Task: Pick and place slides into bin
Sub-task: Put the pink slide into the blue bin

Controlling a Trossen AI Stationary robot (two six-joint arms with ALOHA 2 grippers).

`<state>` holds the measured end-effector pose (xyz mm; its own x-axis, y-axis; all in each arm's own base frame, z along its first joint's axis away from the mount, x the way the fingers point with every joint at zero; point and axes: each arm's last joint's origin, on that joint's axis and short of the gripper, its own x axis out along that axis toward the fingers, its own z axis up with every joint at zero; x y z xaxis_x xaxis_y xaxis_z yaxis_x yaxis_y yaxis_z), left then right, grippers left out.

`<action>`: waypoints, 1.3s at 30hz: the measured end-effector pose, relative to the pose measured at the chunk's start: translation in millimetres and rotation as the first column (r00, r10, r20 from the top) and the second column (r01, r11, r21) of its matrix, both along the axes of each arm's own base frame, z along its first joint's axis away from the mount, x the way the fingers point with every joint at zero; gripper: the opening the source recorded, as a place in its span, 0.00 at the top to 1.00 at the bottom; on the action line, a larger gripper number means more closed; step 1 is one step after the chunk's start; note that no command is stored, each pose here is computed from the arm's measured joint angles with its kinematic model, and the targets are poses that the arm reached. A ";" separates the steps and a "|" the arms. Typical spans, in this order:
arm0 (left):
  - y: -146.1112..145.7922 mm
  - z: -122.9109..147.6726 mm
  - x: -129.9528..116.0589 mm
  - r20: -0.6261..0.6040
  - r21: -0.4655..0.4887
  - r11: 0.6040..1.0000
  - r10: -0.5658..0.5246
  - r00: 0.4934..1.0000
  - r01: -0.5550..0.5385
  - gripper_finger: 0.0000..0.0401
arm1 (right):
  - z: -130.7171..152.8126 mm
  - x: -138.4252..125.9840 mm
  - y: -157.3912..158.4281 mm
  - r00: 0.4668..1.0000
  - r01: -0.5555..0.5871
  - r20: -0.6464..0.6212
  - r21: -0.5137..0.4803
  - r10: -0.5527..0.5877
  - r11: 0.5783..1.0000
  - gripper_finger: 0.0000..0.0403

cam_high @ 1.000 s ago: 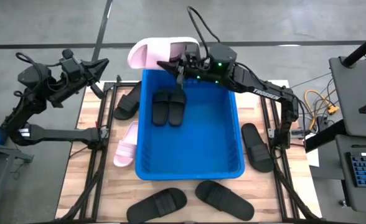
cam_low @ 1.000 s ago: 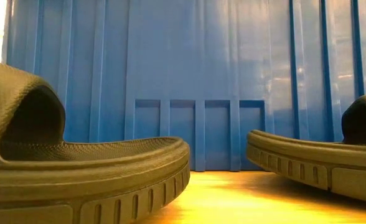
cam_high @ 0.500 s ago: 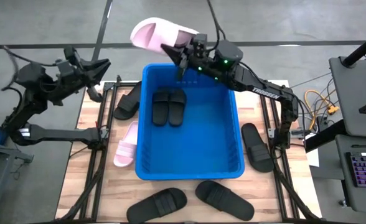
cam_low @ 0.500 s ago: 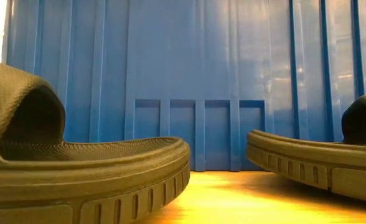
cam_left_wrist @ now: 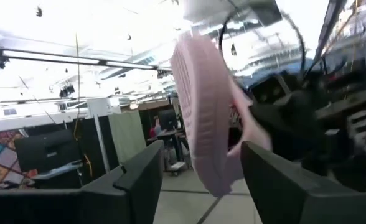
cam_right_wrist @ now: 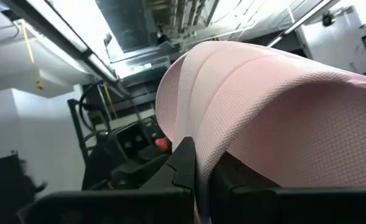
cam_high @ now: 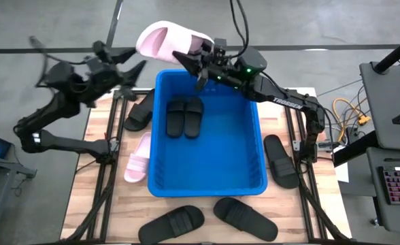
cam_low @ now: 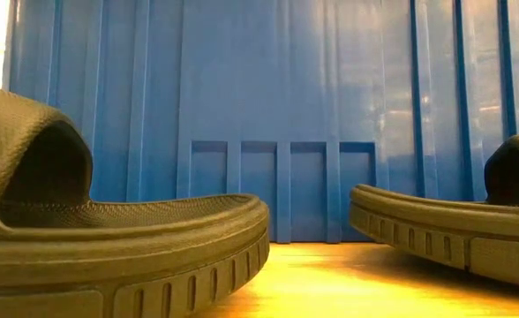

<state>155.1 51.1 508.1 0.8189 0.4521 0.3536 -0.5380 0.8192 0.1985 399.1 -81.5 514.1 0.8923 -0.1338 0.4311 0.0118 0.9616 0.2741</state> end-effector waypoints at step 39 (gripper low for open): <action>2.6 5.2 4.8 0.078 -0.002 0.999 0.042 0.996 -0.042 0.58 | -11.5 6.6 8.8 0.995 -0.067 -0.079 -0.133 0.057 0.989 0.98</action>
<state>159.9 53.7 513.3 0.7693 0.4855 0.4153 -0.5856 0.7958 0.1545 405.7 -72.7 502.7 0.9274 -0.0225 0.3734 -0.0334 0.9892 0.1424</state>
